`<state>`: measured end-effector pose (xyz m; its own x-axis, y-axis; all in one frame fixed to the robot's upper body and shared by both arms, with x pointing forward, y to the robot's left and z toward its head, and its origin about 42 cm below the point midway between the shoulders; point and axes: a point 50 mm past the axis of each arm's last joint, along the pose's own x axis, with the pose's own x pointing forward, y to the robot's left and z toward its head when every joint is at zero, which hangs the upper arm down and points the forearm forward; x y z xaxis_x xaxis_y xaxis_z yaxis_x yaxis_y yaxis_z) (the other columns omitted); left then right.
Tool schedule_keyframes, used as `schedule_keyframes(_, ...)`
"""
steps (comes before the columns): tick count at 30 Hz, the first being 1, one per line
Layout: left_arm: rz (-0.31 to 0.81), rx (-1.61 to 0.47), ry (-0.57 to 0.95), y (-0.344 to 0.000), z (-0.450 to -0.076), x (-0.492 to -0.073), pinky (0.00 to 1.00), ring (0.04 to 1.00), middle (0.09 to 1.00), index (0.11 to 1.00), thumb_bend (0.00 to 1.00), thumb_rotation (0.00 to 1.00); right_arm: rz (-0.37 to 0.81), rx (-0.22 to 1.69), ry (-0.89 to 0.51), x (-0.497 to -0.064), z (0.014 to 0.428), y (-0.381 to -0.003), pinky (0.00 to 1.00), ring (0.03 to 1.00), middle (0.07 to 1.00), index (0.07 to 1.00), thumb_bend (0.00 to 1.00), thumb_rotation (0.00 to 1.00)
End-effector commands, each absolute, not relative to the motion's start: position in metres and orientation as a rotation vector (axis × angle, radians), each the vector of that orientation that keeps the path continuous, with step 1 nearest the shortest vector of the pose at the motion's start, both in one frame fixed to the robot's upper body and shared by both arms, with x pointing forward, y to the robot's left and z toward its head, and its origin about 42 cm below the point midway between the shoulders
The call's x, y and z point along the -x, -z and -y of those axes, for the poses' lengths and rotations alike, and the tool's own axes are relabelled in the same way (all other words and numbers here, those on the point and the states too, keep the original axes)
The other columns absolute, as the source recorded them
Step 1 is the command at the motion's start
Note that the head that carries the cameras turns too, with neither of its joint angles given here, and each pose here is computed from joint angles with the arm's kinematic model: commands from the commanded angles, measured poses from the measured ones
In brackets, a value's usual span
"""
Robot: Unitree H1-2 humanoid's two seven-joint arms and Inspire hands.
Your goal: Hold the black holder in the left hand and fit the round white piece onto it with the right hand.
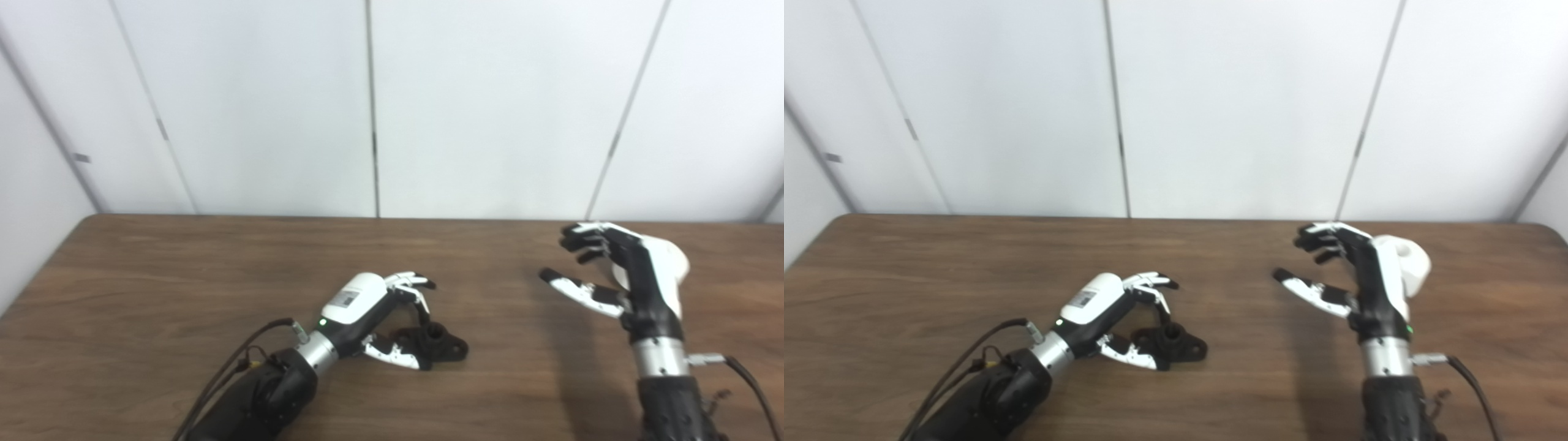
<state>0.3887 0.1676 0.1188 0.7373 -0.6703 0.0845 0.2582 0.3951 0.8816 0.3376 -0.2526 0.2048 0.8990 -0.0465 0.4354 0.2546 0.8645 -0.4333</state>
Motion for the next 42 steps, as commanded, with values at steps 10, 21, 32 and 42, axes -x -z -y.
schedule_keyframes(10, 0.278, -1.244, 0.721, -0.073, -0.172, -0.376, 0.71, 0.889, 0.826, 0.483, 0.52, 0.08, 0.547, 0.57, 0.19, -0.342, 0.264, -0.245, 0.48, 0.579, 0.654, 0.497, 0.51, 0.14)
schedule_keyframes(21, 0.256, -1.325, 0.711, -0.07, -0.185, -0.378, 0.7, 0.874, 0.815, 0.482, 0.52, 0.08, 0.581, 0.774, 0.173, -0.352, 0.299, -0.293, 0.49, 0.603, 0.669, 0.497, 0.51, 0.14)
schedule_keyframes(32, 0.261, -1.292, 0.691, -0.056, -0.223, -0.375, 0.72, 0.867, 0.814, 0.481, 0.52, 0.08, 0.378, 1.109, 0.11, -0.378, 0.333, -0.353, 0.69, 0.789, 0.81, 0.751, 0.77, 0.16)
schedule_keyframes(42, 0.247, -1.288, 0.696, -0.045, -0.246, -0.375, 0.73, 0.88, 0.831, 0.482, 0.52, 0.08, 0.145, 1.357, 0.022, -0.402, 0.345, -0.364, 0.73, 0.903, 0.91, 0.818, 0.86, 0.27)
